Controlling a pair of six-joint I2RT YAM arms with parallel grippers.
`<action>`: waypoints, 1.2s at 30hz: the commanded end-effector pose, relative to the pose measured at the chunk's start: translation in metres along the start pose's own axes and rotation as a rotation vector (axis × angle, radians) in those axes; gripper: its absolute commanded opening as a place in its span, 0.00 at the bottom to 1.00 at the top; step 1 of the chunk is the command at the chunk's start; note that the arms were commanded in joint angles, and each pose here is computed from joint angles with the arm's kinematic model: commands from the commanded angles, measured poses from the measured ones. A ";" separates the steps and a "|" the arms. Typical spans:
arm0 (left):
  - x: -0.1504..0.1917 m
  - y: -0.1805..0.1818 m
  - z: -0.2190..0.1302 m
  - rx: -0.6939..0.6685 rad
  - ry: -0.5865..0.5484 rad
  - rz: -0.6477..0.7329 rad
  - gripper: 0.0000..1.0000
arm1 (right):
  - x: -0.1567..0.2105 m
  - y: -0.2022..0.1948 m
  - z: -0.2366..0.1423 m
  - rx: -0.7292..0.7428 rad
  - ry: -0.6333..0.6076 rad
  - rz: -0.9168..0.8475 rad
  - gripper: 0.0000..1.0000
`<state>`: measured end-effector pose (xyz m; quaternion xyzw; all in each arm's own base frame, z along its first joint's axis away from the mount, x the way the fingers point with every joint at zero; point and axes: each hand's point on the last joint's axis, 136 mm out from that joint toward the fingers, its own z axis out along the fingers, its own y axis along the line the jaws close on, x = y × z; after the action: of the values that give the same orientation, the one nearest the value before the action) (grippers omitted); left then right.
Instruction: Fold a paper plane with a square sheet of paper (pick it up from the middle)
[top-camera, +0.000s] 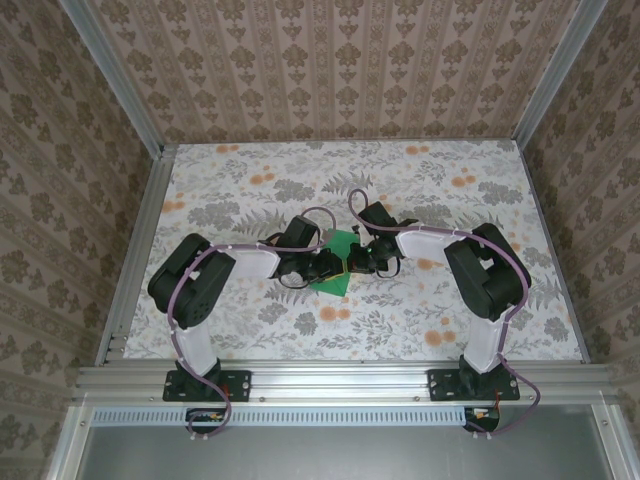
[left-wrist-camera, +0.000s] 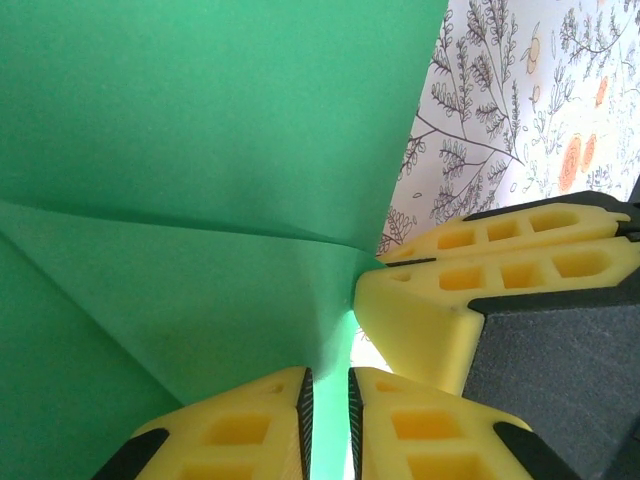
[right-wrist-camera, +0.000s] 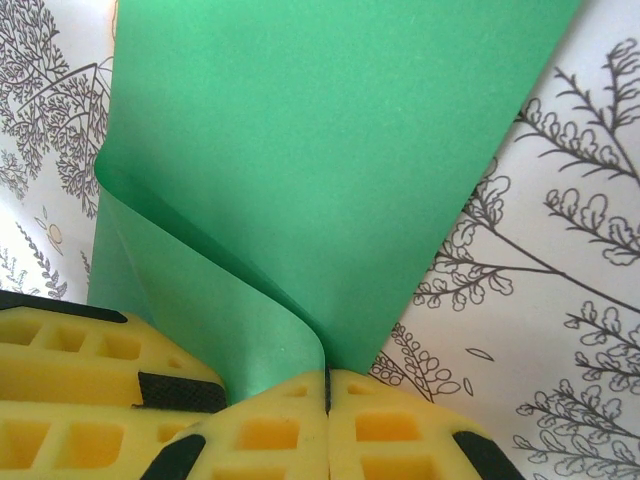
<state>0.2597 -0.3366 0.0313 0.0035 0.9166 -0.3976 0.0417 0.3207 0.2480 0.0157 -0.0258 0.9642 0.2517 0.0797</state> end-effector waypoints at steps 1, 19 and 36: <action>0.001 0.002 0.004 -0.017 0.017 -0.001 0.19 | 0.000 -0.011 0.006 0.055 0.008 0.008 0.07; 0.004 0.018 0.006 -0.090 0.023 -0.042 0.14 | -0.013 -0.007 -0.008 0.072 -0.038 0.002 0.16; 0.004 0.029 0.004 -0.153 0.009 -0.068 0.12 | 0.040 0.025 -0.034 -0.125 -0.027 0.039 0.17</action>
<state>0.2592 -0.3278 0.0200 -0.0128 0.9324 -0.3594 0.0349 0.2912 0.2368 0.0417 -0.0022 0.9561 0.2726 0.1076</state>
